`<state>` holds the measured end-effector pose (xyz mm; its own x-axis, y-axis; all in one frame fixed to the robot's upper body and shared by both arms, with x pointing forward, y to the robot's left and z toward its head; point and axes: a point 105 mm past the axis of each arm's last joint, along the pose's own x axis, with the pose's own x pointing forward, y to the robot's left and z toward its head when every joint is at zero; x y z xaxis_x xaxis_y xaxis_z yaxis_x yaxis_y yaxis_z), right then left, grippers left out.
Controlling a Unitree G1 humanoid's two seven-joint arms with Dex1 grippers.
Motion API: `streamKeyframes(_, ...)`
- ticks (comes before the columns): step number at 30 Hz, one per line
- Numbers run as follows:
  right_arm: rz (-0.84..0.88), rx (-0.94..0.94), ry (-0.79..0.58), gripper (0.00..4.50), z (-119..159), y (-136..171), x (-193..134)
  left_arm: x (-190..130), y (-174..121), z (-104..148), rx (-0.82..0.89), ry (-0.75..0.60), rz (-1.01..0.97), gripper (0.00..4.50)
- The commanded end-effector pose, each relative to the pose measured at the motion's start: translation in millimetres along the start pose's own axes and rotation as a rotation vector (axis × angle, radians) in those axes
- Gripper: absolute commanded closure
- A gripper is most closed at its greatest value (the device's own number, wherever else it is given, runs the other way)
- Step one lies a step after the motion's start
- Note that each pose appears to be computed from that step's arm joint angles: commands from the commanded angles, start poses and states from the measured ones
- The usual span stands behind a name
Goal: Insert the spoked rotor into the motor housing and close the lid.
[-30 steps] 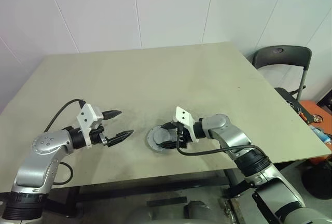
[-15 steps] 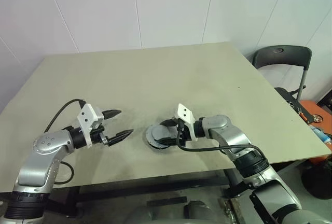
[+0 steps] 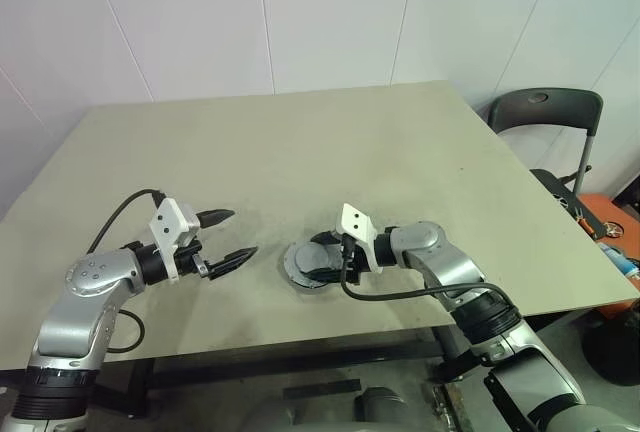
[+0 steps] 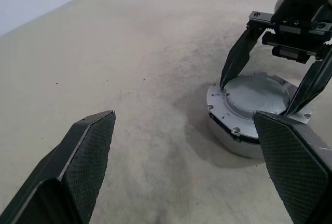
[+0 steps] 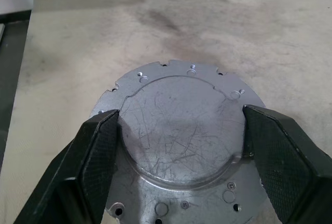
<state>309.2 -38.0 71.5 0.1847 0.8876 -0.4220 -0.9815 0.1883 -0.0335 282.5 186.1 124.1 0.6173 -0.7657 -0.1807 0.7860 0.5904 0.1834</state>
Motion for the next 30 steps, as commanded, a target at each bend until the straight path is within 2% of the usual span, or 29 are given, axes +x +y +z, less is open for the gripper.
streamKeyframes(1,-0.002,-0.052,-0.026,1.07,11.5,-2.4,-3.1,0.3,0.2,6.9,0.035,-0.017,0.002,0.0)
streamKeyframes(30,-0.027,0.001,0.048,1.07,-7.2,-6.1,2.3,1.5,-2.2,6.7,0.023,-0.02,0.002,0.0)
